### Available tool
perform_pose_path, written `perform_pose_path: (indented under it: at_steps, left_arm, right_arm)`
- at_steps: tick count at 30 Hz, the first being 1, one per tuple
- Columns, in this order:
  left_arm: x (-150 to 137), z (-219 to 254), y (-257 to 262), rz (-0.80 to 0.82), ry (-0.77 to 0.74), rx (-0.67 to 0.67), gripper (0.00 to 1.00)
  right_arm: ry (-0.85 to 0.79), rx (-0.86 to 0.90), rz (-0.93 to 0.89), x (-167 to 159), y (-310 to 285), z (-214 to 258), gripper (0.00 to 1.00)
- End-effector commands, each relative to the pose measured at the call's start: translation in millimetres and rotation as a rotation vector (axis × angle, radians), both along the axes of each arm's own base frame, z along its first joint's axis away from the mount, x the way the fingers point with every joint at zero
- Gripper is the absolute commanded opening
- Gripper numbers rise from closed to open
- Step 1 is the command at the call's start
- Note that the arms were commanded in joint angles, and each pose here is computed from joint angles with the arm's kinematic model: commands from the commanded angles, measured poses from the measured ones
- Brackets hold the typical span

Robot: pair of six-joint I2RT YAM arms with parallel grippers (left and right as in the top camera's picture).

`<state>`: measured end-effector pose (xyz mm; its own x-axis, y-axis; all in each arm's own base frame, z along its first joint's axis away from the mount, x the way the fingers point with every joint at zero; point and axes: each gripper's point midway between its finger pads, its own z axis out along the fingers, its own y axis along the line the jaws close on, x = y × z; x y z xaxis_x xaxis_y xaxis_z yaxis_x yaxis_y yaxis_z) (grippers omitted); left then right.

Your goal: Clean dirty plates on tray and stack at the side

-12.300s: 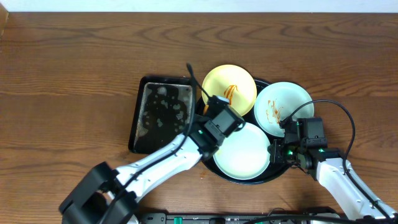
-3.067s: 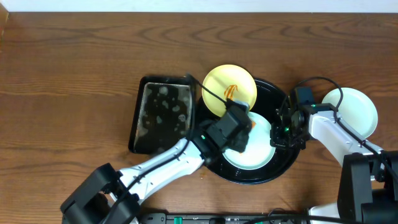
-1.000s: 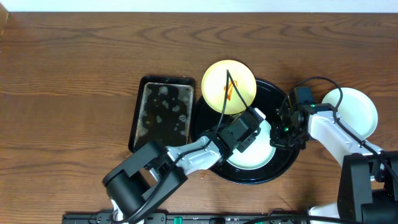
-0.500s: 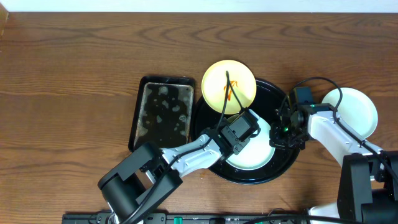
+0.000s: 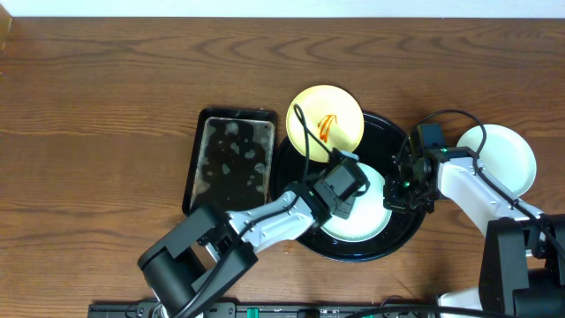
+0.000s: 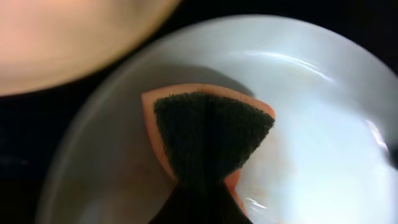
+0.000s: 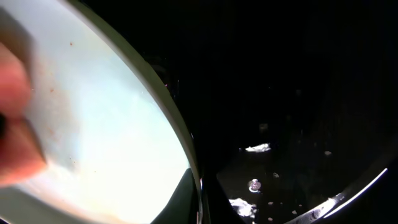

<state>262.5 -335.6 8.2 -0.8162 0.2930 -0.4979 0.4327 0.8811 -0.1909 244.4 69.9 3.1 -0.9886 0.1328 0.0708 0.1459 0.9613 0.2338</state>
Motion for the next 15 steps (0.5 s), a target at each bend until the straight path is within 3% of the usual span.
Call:
perform_pose_path:
  at_steps: [1, 8, 15]
  left_arm:
    - [-46.5, -25.9, -9.9, -0.155, 0.099, 0.030, 0.07]
    - [-62.4, -24.5, -22.2, -0.262, 0.065, 0.044, 0.07]
    - [-46.3, -26.1, -8.7, -0.204, 0.032, 0.088, 0.07]
  right_arm:
    - [-0.002, -0.010, -0.005, -1.7, -0.1, -0.1, 0.01]
    - [-0.002, -0.010, -0.005, -1.7, -0.1, -0.1, 0.01]
    - [-0.002, -0.010, -0.005, -1.7, -0.1, -0.1, 0.01]
